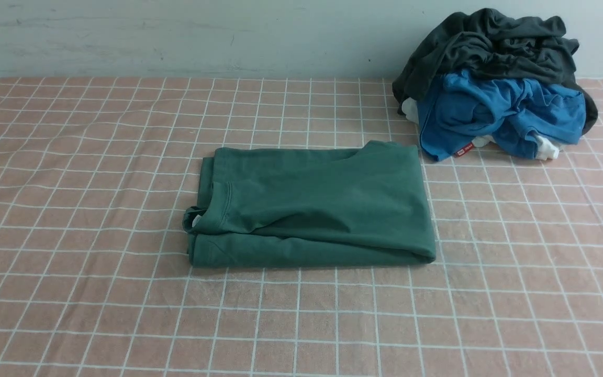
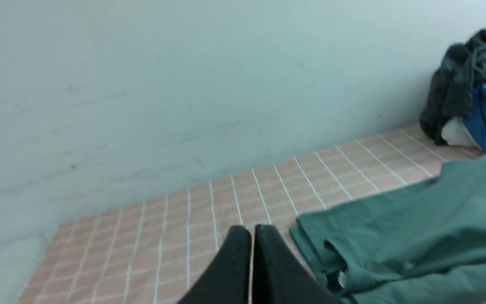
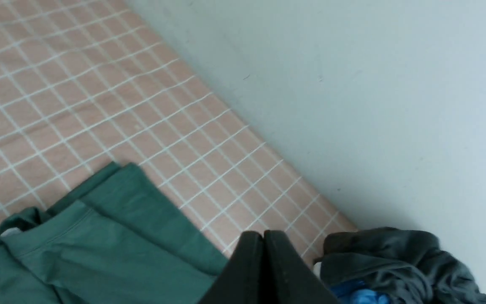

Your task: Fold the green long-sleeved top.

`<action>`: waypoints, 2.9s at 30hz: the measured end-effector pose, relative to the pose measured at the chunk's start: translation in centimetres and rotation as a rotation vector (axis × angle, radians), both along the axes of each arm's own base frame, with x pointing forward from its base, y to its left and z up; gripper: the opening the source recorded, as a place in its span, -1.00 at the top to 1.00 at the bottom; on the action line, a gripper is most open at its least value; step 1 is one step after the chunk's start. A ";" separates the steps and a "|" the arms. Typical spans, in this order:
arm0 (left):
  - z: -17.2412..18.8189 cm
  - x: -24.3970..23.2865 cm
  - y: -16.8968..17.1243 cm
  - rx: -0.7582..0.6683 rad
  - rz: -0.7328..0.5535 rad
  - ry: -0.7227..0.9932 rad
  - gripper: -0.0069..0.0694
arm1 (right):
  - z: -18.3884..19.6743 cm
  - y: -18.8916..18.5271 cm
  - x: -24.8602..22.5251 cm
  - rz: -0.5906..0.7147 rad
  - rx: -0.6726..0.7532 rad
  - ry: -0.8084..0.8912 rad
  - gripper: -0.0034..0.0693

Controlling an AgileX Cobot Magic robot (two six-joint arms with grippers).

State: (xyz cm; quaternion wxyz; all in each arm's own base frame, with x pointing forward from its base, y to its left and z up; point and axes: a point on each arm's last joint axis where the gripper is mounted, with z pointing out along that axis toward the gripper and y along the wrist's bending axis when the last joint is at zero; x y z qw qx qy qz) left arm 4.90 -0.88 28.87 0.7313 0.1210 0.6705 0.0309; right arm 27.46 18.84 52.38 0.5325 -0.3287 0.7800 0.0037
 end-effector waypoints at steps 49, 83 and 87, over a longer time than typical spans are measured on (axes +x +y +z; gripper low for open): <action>-2.6 -0.4 0.5 -0.004 0.046 -0.161 0.82 | -32.6 -16.5 -22.0 -0.138 0.697 -0.143 0.93; -3.0 -0.4 0.5 -0.003 0.046 -0.156 0.82 | -34.2 -18.5 -22.0 -0.492 0.524 -0.141 0.93; -4.9 0.1 0.4 0.008 0.050 -0.110 0.82 | -34.2 -18.5 -22.0 -0.492 0.525 -0.141 0.93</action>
